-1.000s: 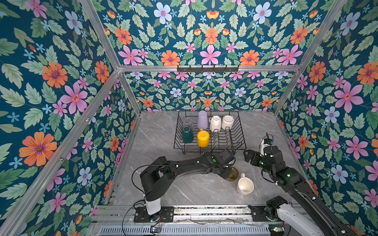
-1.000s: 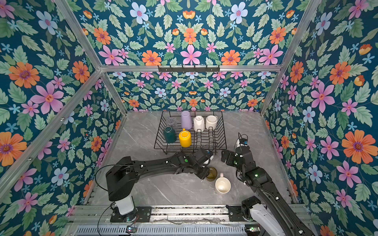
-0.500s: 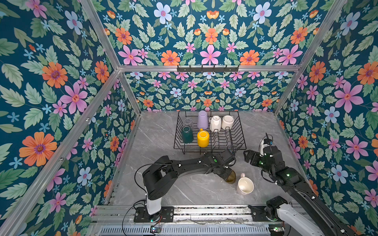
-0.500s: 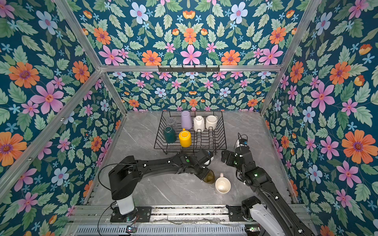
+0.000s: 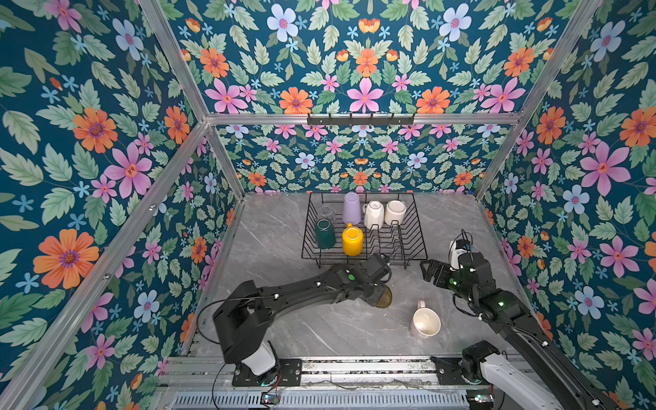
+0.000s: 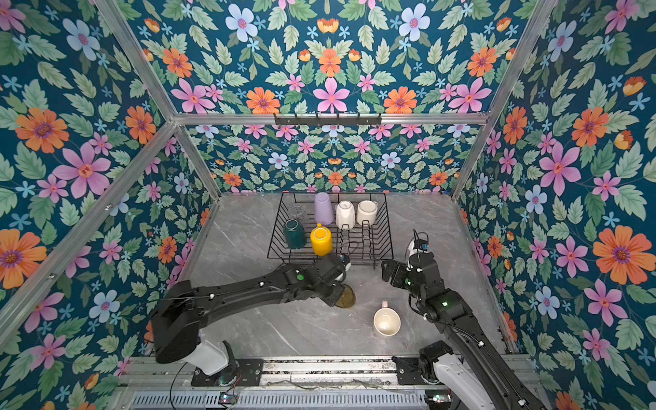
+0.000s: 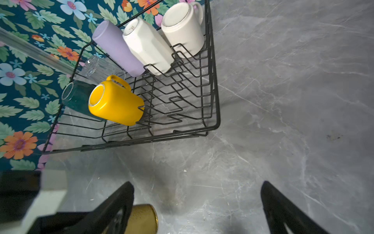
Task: Load cups into a dish rack
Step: Pick up the cup from the bottom-center of the table, then place the cup upside down at the dish rack.
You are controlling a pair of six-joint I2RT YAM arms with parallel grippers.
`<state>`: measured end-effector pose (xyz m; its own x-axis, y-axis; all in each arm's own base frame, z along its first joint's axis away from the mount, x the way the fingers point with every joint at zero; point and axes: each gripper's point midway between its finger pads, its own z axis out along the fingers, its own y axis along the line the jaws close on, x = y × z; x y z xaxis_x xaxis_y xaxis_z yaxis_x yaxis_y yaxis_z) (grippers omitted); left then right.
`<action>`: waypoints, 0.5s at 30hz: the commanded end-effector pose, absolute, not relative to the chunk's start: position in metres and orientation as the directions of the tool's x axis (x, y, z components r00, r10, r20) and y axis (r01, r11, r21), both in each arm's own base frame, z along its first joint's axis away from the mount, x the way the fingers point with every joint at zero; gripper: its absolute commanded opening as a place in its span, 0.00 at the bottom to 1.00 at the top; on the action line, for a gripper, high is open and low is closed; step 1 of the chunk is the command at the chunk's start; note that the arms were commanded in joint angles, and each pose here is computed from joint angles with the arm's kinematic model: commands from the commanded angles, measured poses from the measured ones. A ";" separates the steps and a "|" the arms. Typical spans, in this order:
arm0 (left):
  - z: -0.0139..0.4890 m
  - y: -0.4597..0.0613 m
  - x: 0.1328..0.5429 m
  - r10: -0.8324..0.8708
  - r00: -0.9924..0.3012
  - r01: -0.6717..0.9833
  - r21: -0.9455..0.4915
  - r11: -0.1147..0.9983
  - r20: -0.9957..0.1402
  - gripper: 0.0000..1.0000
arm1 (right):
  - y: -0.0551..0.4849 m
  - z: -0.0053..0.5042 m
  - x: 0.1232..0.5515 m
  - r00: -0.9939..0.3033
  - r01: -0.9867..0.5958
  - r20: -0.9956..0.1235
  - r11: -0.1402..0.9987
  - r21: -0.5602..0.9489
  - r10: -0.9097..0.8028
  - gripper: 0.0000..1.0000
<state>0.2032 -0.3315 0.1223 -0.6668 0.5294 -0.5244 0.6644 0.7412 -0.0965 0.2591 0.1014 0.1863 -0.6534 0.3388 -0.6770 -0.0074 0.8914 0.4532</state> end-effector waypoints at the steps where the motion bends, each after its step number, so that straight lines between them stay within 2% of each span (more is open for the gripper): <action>1: 0.163 -0.325 0.214 0.467 -0.617 0.686 -0.142 0.713 -0.633 0.00 | 0.120 0.205 0.263 -0.648 -0.094 -0.680 0.850 0.519 0.344 0.97; 6: 0.227 -0.292 0.238 0.228 -0.590 0.686 -0.332 0.647 -0.775 0.00 | 0.157 0.237 0.259 -0.681 -0.267 -0.665 0.742 0.615 0.307 0.97; 11: 0.262 -0.285 0.233 0.120 -0.561 0.760 -0.452 0.467 -0.819 0.00 | 0.187 0.269 0.250 -0.694 -0.416 -0.668 0.606 0.678 0.271 0.96; 15: 0.286 -0.275 0.233 -0.027 -0.582 0.774 -0.564 0.288 -0.813 0.00 | 0.201 0.293 0.244 -0.683 -0.496 -0.676 0.504 0.707 0.277 0.96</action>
<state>0.2509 -0.2627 0.2408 -0.6198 0.0537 -0.7829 0.6787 0.5377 -0.5003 0.2522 0.1836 0.2614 -0.7014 0.2787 -0.6560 -0.3847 0.6267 0.6776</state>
